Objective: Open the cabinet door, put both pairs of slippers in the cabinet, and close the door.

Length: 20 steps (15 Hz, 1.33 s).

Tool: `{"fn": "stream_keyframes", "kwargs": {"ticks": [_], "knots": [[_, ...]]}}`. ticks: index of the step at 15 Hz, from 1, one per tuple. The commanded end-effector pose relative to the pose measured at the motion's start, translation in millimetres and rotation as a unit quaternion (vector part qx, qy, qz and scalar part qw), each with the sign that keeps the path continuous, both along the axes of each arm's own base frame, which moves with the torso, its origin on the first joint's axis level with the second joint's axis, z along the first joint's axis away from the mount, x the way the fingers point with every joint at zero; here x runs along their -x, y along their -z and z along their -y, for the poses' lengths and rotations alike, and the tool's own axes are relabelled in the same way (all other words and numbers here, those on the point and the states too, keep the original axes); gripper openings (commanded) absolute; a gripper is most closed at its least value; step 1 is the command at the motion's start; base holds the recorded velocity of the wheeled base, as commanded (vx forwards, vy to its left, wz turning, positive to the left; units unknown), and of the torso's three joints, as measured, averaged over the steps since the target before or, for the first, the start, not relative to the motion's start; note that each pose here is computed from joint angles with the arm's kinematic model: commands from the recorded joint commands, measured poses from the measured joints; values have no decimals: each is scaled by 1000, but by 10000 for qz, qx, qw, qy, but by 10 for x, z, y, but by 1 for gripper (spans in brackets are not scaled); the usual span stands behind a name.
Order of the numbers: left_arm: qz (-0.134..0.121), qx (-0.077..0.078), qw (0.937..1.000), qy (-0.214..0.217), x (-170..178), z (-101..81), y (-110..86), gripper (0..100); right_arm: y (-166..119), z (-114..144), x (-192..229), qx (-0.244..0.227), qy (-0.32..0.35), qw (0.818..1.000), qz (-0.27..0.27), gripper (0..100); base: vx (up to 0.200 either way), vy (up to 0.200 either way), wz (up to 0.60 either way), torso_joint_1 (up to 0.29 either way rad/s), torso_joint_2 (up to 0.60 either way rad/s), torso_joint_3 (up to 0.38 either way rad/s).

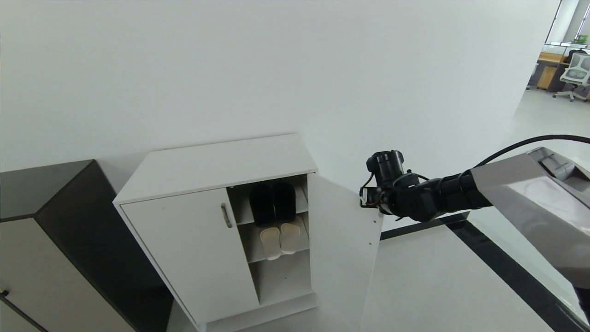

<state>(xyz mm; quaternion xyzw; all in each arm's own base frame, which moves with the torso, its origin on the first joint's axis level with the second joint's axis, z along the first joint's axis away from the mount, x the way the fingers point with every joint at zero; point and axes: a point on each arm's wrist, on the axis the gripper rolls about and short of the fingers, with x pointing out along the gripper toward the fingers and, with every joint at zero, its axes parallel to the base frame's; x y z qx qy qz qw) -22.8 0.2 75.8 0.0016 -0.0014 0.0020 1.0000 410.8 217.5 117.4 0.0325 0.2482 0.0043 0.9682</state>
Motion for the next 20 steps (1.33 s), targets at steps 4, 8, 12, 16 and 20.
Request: {"fn": "stream_keyframes", "kwargs": {"ticks": [4,8,12,16,20], "knots": [[-6,1,10000,-3,-1,0,-1,0,-235,-139,457,-137,-400,9988,232,0,0,0,0,0,0,0],[-6,1,10000,-3,-1,0,-1,0,-6,-118,356,-44,-329,9994,64,0,0,0,0,0,0,0],[-6,1,10000,-3,-1,0,-1,0,267,-171,273,43,-340,9994,-47,0,0,0,0,0,0,0],[-6,1,10000,-3,-1,0,-1,0,246,-296,382,20,-519,9986,-50,0,0,0,0,0,0,0],[-6,1,10000,-3,-1,0,-1,0,152,-535,636,-52,-947,9955,-18,0,0,0,0,0,0,0]]}}
